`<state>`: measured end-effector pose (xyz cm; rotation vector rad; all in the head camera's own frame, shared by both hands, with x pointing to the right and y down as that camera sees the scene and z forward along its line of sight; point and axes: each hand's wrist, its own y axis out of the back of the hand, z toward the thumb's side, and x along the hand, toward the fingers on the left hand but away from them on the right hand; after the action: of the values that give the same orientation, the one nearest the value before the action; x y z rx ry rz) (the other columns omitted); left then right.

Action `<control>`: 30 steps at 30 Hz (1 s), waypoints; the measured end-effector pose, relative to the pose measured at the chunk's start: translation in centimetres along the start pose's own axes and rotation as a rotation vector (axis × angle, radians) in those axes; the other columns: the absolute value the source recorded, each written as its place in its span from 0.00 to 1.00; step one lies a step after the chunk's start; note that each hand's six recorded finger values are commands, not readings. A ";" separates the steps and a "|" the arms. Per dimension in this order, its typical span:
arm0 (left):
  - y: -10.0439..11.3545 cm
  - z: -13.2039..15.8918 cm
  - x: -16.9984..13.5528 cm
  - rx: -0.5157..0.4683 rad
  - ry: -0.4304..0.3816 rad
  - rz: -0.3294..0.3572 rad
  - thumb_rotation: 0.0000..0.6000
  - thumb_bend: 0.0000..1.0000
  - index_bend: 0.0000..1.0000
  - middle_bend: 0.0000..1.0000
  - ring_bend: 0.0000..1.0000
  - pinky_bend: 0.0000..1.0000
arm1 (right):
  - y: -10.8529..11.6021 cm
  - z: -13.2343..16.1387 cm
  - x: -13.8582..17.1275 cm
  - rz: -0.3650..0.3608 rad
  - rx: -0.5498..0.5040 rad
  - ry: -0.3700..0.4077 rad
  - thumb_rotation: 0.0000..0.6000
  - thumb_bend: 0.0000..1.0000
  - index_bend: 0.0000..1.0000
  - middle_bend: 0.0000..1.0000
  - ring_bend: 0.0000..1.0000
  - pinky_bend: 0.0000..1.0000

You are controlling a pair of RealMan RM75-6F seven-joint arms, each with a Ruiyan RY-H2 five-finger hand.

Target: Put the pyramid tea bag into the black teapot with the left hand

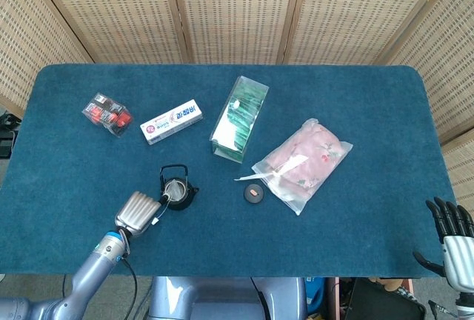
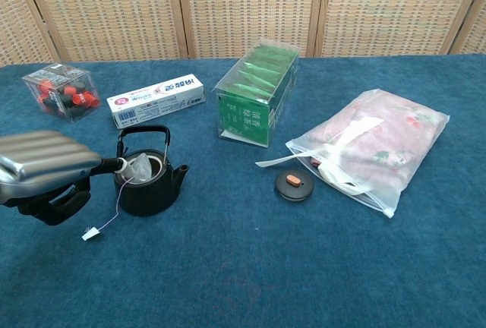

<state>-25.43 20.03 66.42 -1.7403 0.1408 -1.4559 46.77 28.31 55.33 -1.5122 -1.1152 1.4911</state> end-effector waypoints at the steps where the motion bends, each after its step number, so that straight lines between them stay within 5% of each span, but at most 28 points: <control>1: 0.0 0.0 0.1 0.000 0.001 -0.001 1.00 0.70 0.14 0.78 0.67 0.63 | 0.0 0.0 0.0 0.000 0.000 0.000 1.00 0.07 0.09 0.14 0.00 0.08; 30: 2.2 -0.1 -0.9 -0.019 0.007 0.051 1.00 0.70 0.13 0.78 0.67 0.63 | 0.2 0.0 0.1 -0.006 0.000 -0.002 1.00 0.07 0.09 0.14 0.00 0.08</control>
<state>-24.92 19.09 64.30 -1.7342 0.2021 -1.4280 46.82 28.33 55.15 -1.5063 -1.1199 1.4884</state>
